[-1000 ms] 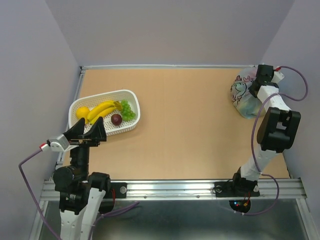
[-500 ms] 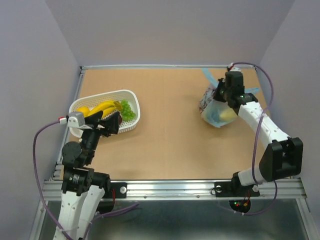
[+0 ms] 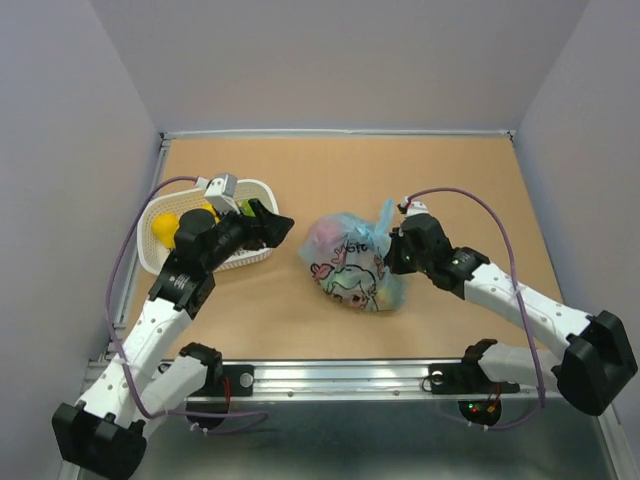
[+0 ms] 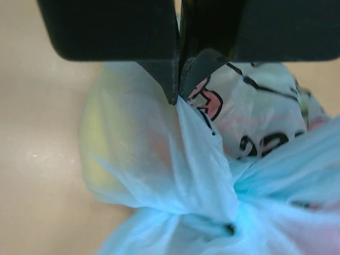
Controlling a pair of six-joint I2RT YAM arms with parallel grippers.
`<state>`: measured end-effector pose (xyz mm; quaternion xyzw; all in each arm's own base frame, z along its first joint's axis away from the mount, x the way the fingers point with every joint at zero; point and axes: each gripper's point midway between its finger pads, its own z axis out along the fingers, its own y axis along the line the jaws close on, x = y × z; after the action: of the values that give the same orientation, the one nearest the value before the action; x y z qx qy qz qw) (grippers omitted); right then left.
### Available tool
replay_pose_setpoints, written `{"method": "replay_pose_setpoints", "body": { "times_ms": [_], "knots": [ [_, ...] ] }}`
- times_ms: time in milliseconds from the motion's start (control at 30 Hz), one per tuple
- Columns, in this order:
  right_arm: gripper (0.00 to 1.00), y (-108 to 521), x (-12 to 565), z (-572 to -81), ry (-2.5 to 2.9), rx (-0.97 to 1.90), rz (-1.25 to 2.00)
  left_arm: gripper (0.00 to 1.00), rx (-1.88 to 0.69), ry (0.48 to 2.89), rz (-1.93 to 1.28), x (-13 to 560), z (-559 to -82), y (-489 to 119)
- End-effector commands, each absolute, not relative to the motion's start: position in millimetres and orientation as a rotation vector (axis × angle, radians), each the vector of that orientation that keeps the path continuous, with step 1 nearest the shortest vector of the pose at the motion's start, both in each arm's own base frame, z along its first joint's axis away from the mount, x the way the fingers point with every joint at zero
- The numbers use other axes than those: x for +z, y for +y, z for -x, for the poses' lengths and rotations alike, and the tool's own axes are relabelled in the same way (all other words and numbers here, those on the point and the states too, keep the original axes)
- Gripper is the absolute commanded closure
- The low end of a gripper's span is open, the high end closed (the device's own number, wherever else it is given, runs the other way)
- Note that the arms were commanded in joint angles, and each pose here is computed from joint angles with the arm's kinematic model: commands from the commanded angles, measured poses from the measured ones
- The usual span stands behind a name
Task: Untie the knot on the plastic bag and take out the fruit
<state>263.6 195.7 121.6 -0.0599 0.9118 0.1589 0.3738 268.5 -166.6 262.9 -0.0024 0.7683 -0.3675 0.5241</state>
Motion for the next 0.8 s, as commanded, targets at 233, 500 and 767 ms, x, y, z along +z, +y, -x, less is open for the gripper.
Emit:
{"method": "replay_pose_setpoints", "body": {
  "times_ms": [233,500,767],
  "knots": [
    [0.98,170,148,-257,2.203,0.402,0.043,0.09,-0.839,1.837,-0.304,304,-306,-264],
    [0.99,179,156,-249,2.190,0.470,0.123,0.14,-0.682,2.025,-0.682,230,-280,-314],
    [0.99,177,155,-250,2.182,0.449,0.153,0.27,-0.624,2.176,-0.695,169,-263,-319]
  ]
}}
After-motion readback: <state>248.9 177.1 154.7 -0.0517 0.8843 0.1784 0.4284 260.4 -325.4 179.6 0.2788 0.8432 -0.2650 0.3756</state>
